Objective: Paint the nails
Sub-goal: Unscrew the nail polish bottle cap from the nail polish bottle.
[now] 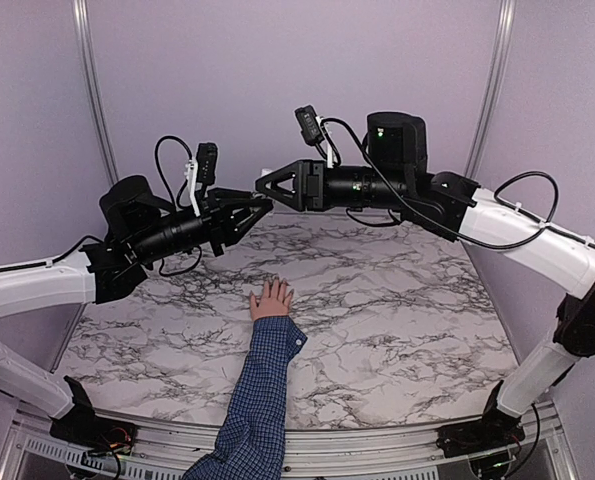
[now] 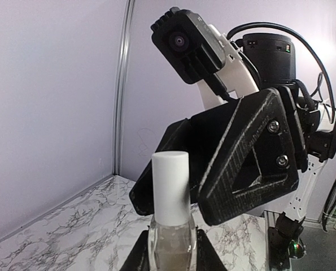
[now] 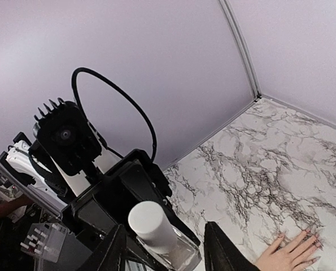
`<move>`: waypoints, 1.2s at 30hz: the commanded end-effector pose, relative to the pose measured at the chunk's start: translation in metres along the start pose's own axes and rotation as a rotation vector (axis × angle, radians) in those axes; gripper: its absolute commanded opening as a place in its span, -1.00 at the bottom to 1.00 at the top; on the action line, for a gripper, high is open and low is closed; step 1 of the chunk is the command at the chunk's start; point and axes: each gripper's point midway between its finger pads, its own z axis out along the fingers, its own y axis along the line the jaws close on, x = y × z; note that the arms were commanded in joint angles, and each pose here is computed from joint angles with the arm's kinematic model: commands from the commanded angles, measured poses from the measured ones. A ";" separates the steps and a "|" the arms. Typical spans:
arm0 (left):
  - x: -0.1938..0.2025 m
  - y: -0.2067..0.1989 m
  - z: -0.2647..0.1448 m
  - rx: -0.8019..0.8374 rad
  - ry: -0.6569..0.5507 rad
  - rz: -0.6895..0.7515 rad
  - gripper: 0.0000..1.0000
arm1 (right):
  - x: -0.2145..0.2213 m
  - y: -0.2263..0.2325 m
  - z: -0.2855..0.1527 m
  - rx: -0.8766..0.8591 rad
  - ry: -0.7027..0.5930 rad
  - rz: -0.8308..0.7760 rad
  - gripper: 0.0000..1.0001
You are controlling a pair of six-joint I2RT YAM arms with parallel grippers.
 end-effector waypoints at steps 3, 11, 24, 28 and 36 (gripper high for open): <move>-0.002 0.018 -0.010 -0.141 -0.016 0.072 -1.00 | -0.010 -0.021 0.003 0.124 -0.036 0.096 -0.12; 0.013 0.024 -0.009 -0.182 0.023 0.102 -1.00 | -0.006 -0.021 0.016 0.110 -0.026 0.109 -0.16; 0.027 0.030 -0.006 -0.224 0.079 0.114 -1.00 | -0.001 -0.025 0.026 0.119 0.003 0.090 -0.93; 0.034 0.034 -0.004 -0.238 0.108 0.108 -0.81 | 0.000 -0.023 0.027 0.113 0.012 0.075 -1.00; 0.045 0.037 0.003 -0.236 0.159 0.103 -0.56 | -0.001 -0.026 0.031 0.140 0.036 0.032 -1.00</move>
